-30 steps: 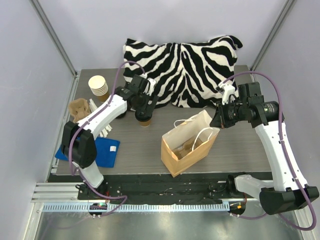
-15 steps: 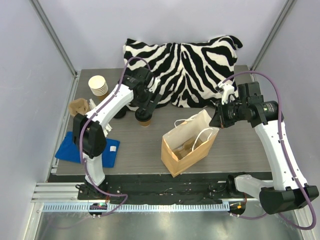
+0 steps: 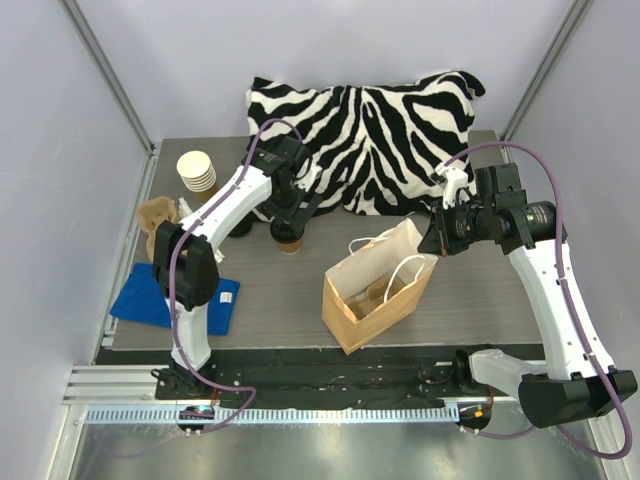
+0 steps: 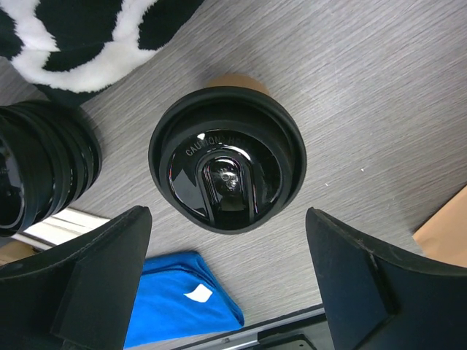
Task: Pack the takeout coffee
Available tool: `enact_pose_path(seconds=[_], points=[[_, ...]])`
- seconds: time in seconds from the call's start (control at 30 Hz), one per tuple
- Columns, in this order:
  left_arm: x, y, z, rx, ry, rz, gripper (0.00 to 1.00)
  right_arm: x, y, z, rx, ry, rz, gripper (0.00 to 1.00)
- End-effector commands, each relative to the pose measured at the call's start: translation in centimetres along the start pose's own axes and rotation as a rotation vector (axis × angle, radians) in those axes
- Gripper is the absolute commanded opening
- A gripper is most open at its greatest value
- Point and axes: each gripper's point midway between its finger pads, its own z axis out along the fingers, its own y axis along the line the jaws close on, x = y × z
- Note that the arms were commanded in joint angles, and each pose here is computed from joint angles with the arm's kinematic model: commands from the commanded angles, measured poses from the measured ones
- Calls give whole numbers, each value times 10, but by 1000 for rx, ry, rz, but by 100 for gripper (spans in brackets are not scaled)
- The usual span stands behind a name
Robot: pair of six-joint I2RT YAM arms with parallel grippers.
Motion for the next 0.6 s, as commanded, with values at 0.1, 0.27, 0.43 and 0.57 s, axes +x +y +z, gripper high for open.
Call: enact_pose_path(seconds=[0.1,0.27,0.43,0.57], points=[[-11,4,0,25,-19,-7,91,-6,-5,2,11,-11,-18,1],[-13,9,6,23,-13,-8,90,-7,-6,2,15,-12,-22,1],[-13,11,11,21,-5,-4,88,-9,-6,2,18,-14,-23,1],[-14,5,13,58,-7,0,87,-9,-7,2,21,-10,-23,1]])
